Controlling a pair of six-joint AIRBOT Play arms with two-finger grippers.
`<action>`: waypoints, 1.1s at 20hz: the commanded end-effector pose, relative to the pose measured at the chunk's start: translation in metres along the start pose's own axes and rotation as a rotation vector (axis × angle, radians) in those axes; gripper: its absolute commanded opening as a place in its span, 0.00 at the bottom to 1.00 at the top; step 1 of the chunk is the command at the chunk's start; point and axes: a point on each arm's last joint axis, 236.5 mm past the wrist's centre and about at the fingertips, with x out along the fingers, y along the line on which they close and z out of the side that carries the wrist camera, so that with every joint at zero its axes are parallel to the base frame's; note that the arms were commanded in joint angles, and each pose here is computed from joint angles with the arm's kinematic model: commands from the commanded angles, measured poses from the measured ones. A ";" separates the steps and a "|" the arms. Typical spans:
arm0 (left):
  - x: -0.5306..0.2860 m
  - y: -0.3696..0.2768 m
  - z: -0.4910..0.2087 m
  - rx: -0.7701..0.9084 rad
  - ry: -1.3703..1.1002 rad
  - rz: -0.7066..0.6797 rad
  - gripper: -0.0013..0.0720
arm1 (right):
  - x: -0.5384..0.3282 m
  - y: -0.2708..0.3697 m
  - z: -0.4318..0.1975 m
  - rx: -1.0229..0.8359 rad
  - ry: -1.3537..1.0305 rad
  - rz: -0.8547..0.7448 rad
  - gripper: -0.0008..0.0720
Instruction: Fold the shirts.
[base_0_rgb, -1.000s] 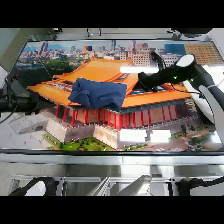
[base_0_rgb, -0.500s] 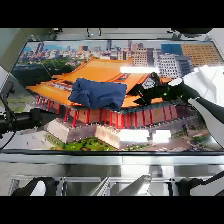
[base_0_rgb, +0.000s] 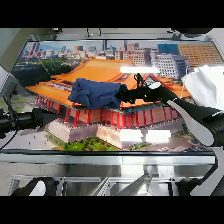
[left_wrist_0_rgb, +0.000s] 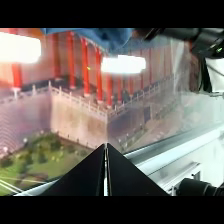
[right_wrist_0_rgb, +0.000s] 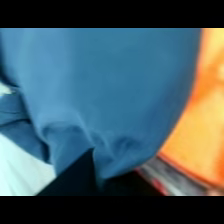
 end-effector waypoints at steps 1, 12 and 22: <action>0.004 0.005 -0.001 -0.023 0.018 -0.003 0.03 | -0.001 0.048 0.008 -0.060 0.002 0.078 0.03; 0.004 -0.012 -0.001 0.037 0.047 -0.021 0.03 | -0.223 0.012 0.033 -0.129 0.053 -0.269 0.02; 0.039 -0.044 -0.018 0.157 0.105 -0.045 0.03 | -0.371 0.018 0.037 -0.094 -0.255 -0.211 0.03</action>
